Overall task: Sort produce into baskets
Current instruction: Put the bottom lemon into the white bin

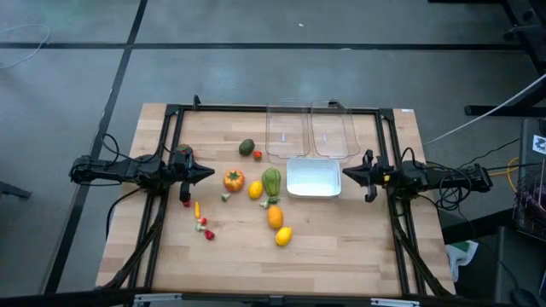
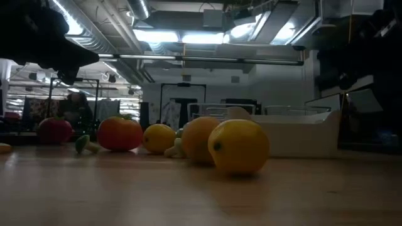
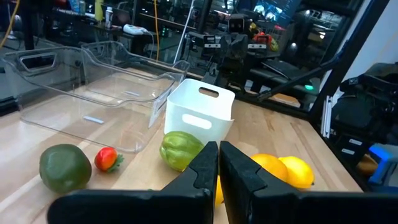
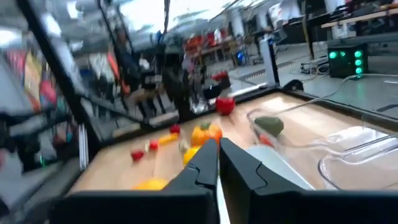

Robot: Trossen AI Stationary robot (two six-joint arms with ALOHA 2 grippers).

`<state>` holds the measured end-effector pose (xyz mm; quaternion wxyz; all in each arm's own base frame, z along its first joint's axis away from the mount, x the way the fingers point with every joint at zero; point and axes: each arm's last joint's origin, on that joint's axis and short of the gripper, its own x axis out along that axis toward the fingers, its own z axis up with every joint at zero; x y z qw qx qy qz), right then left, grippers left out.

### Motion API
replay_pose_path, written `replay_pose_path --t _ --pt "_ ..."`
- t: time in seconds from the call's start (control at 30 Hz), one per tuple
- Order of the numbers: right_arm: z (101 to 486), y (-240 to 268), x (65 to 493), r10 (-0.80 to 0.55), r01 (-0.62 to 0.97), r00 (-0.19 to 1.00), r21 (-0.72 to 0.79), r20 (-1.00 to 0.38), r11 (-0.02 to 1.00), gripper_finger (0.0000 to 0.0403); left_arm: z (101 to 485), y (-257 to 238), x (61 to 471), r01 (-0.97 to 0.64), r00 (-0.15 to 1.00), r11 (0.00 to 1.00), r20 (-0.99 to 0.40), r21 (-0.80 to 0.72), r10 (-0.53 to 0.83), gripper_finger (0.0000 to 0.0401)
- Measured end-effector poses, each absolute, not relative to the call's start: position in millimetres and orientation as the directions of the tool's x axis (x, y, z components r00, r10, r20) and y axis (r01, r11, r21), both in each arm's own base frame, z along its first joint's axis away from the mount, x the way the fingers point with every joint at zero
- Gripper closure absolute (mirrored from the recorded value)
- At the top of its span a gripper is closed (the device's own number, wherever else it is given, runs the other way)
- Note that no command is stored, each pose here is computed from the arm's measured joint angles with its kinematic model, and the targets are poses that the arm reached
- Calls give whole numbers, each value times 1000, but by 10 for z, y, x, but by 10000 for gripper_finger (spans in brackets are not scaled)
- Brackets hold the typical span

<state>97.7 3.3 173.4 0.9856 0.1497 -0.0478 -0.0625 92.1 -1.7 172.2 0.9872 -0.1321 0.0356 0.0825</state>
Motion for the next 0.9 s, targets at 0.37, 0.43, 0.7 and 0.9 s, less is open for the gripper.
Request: replay_pose_path --t 0.37,0.43,0.7,0.9 --pt "1771 22 972 -174 108 978 440 112 892 179 1722 -17 921 -172 984 952 -92 -255 154 388" --pt "1785 22 969 -173 106 978 440 115 891 142 1722 -17 920 -173 984 951 -92 -258 154 388" --pt "1965 30 934 -131 46 977 440 166 897 51 1722 -17 920 -172 984 952 -92 -251 154 388" --pt "2155 27 900 -132 38 970 410 203 911 41 1722 -17 920 -173 984 952 -92 -252 154 388"
